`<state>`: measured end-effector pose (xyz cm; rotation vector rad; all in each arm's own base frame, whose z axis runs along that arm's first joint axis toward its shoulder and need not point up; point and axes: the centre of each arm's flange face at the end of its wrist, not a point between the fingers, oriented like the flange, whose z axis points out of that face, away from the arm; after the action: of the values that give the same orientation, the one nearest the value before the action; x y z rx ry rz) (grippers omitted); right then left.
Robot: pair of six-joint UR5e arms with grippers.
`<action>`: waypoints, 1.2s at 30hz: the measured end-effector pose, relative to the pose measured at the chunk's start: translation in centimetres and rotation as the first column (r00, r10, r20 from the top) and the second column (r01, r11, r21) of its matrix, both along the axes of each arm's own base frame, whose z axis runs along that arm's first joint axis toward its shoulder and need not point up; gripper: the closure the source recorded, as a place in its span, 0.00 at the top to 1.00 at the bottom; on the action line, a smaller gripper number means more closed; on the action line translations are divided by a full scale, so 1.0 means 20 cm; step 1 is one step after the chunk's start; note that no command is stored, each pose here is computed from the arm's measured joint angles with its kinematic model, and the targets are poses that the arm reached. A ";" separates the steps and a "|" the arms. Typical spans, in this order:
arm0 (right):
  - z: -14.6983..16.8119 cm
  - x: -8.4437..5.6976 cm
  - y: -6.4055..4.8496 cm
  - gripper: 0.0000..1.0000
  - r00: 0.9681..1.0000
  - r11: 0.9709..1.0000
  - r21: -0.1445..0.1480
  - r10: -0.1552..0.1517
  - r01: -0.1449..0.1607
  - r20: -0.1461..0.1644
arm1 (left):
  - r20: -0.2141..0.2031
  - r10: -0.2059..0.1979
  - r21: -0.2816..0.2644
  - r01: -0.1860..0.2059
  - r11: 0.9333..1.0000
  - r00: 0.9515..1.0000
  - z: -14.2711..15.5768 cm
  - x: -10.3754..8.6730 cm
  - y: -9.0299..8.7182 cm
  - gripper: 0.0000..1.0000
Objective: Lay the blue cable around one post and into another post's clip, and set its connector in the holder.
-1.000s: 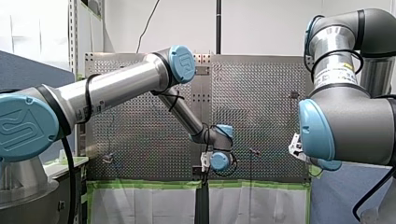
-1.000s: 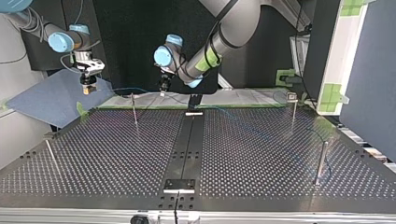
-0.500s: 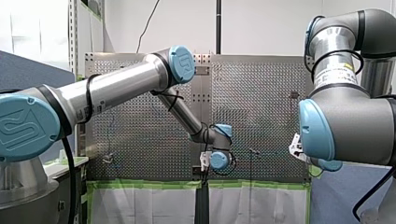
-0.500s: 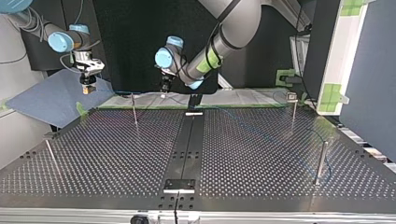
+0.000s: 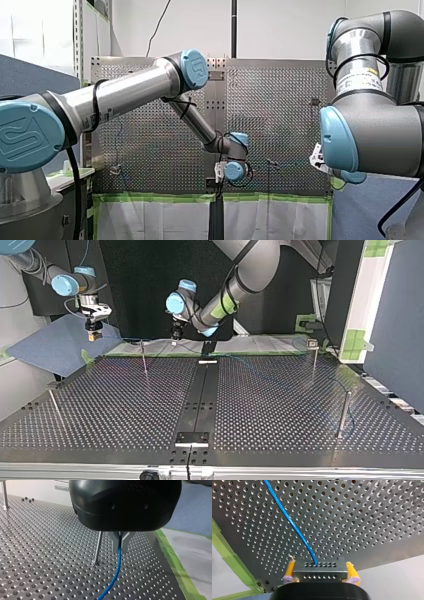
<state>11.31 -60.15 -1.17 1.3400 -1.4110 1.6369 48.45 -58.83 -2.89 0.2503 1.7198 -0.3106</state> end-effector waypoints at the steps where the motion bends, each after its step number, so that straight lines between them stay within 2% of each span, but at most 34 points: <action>1: 0.00 0.00 0.00 0.00 1.000 1.000 -0.001 0.000 0.000 0.000 | 0.000 -0.005 -0.002 0.005 1.000 1.000 0.00 0.00 0.00 0.00; 7: 0.00 0.00 -0.01 0.00 1.000 1.000 -0.002 0.001 -0.001 0.001 | 0.000 -0.017 -0.018 0.017 1.000 1.000 0.02 0.02 -0.02 0.00; 22: 0.00 0.00 -0.02 0.00 1.000 1.000 -0.003 0.000 0.000 0.004 | -0.015 -0.020 -0.049 0.019 0.999 1.000 0.02 0.05 0.00 0.00; 30: 0.00 0.00 -0.02 0.00 1.000 1.000 -0.001 -0.002 0.002 0.006 | -0.052 -0.016 -0.023 0.014 1.000 0.999 -0.10 0.06 -0.01 0.00; 36: 0.00 -0.01 -0.02 0.00 1.000 1.000 -0.002 -0.003 0.003 0.006 | -0.056 -0.011 -0.025 0.010 1.000 0.998 -0.07 0.11 -0.05 0.00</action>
<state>11.20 -60.60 -1.16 1.3321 -1.4135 1.6417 50.62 -59.80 -4.32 0.2342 1.7696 -0.3497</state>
